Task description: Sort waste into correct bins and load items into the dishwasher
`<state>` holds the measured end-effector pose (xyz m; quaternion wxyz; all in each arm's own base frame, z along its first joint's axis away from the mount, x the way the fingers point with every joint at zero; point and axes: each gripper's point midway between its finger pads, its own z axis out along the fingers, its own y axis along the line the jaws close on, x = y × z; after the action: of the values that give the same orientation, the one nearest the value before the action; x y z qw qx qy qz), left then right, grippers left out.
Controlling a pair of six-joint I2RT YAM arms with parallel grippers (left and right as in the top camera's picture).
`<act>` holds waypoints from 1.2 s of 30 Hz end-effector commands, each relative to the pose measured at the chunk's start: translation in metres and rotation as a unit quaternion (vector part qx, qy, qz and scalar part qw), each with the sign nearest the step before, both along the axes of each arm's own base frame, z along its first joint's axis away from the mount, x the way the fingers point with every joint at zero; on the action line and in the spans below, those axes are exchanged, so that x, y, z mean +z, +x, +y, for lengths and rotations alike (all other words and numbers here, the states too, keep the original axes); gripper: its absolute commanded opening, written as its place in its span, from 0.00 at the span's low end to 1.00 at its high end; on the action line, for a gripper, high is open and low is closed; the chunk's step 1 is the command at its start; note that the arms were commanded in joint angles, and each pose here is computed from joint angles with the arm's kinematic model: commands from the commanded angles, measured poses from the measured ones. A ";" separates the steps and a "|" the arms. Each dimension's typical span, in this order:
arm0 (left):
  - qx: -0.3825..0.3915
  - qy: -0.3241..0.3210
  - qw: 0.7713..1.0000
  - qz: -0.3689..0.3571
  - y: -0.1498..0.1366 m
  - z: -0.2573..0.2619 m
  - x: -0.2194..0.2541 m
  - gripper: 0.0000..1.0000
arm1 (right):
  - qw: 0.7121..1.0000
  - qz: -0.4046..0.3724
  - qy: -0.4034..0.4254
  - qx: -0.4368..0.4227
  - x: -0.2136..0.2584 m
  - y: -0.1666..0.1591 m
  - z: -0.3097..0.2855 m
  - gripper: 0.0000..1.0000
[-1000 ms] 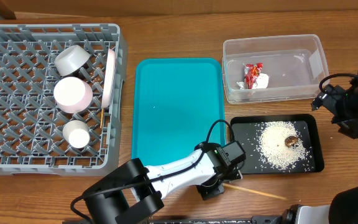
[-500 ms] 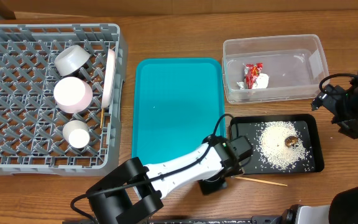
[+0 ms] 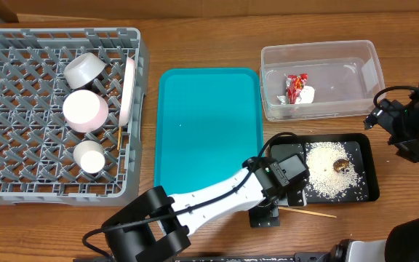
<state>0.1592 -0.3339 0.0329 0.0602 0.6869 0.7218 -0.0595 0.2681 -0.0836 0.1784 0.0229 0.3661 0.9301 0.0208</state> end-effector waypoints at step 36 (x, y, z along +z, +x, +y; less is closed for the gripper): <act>-0.040 0.039 0.997 0.045 -0.016 0.009 -0.053 0.04 | 1.000 -0.018 -0.007 0.005 0.013 0.001 -0.001 0.89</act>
<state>0.1555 -0.3383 -0.0026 0.0424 0.7204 0.6892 -0.0651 0.2650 -0.0828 0.1784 0.0165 0.3629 0.9315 0.0202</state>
